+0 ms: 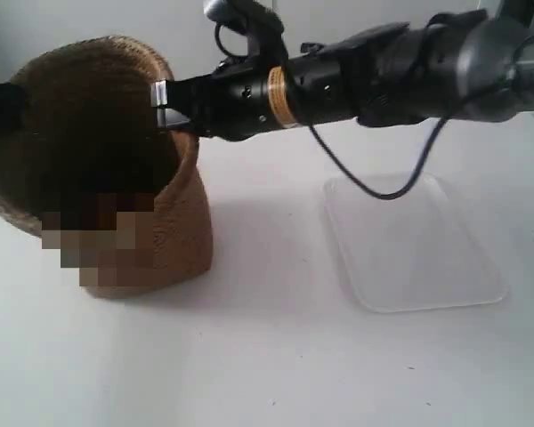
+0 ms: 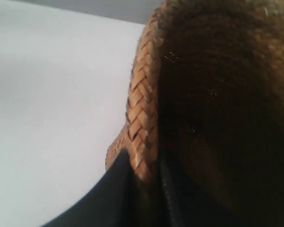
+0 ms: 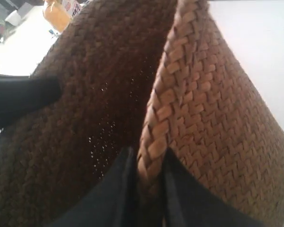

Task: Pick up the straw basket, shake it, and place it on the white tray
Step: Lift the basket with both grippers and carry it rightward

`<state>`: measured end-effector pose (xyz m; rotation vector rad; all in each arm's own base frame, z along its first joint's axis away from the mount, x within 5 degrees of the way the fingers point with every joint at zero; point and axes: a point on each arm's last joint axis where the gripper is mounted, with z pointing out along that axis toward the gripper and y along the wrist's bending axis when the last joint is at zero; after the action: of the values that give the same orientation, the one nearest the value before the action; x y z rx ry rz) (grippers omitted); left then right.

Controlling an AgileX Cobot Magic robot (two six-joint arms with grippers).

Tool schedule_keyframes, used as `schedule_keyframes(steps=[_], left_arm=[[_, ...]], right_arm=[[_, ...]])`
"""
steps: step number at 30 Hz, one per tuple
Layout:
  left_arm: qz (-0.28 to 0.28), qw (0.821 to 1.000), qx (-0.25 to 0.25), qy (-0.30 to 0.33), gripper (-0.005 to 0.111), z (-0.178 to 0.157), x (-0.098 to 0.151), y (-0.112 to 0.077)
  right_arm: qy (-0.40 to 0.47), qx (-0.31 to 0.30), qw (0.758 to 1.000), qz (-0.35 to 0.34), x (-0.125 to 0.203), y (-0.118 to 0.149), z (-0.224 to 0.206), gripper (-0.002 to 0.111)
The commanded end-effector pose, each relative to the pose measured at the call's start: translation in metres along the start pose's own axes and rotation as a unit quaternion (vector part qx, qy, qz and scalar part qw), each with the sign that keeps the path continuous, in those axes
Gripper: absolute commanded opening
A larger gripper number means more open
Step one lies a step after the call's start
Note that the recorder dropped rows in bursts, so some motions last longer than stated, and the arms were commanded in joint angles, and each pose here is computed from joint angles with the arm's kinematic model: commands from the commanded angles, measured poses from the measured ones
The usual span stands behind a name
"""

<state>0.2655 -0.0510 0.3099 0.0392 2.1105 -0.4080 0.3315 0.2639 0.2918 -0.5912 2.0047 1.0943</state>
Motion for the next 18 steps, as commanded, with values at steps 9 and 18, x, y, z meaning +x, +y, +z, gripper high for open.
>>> schedule_keyframes(steps=[9, 18], left_arm=[[0.143, 0.967, 0.200, -0.067, 0.000, -0.109, 0.098, -0.062], [0.208, 0.947, 0.205, -0.131, 0.000, -0.125, 0.072, -0.073]], right_arm=[[-0.028, 0.124, 0.988, -0.093, 0.065, 0.036, -0.123, 0.000], [-0.125, 0.189, 0.958, -0.174, 0.044, 0.061, -0.158, 0.000]])
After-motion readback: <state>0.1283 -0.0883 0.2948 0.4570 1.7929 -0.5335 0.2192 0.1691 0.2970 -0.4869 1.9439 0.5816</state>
